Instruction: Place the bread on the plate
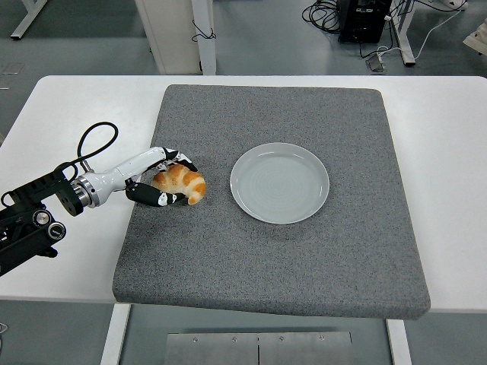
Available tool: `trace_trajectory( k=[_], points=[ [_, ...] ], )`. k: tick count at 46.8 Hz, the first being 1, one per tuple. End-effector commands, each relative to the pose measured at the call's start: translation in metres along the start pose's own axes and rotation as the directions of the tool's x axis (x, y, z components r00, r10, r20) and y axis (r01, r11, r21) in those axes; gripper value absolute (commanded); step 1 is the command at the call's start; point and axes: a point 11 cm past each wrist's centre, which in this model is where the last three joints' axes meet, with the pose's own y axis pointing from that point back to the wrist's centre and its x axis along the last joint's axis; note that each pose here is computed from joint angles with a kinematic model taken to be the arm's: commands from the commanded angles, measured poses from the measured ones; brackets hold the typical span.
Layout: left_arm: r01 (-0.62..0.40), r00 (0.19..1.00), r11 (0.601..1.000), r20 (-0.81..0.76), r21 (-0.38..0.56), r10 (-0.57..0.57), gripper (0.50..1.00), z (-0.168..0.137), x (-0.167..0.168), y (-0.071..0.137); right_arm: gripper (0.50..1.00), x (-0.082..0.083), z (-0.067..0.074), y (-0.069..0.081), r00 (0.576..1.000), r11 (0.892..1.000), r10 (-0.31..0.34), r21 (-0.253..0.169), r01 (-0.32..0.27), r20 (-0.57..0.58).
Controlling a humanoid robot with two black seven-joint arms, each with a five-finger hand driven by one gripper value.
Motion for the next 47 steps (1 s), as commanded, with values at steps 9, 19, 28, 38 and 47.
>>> trace_trajectory(
  k=[9,19,28,38,47],
  points=[
    [-0.029,0.999,1.000,0.036,-0.011,0.029,0.500,0.002,0.022,0.004,1.000,0.000,0.000,0.000,1.000,1.000,0.000,-0.001,0.000,-0.001],
    [-0.073,0.993,0.997,0.089,-0.025,0.075,0.500,0.013,0.058,0.006,1.000,0.000,0.000,0.000,1.000,1.000,0.000,0.000,0.000,0.000],
    [-0.103,0.989,0.994,0.104,-0.048,0.107,0.500,0.030,0.093,0.005,1.000,0.000,0.000,0.000,1.000,1.000,0.000,0.000,0.000,0.000],
    [-0.118,0.985,0.991,0.119,-0.066,0.126,0.500,0.046,0.122,0.007,1.000,0.000,0.000,0.000,1.000,1.000,0.000,0.000,0.000,0.000],
    [-0.131,0.979,0.988,0.147,-0.085,0.142,0.500,0.061,0.146,0.011,1.000,0.000,0.000,0.000,1.000,1.000,-0.001,0.000,0.001,0.001]
  ],
)
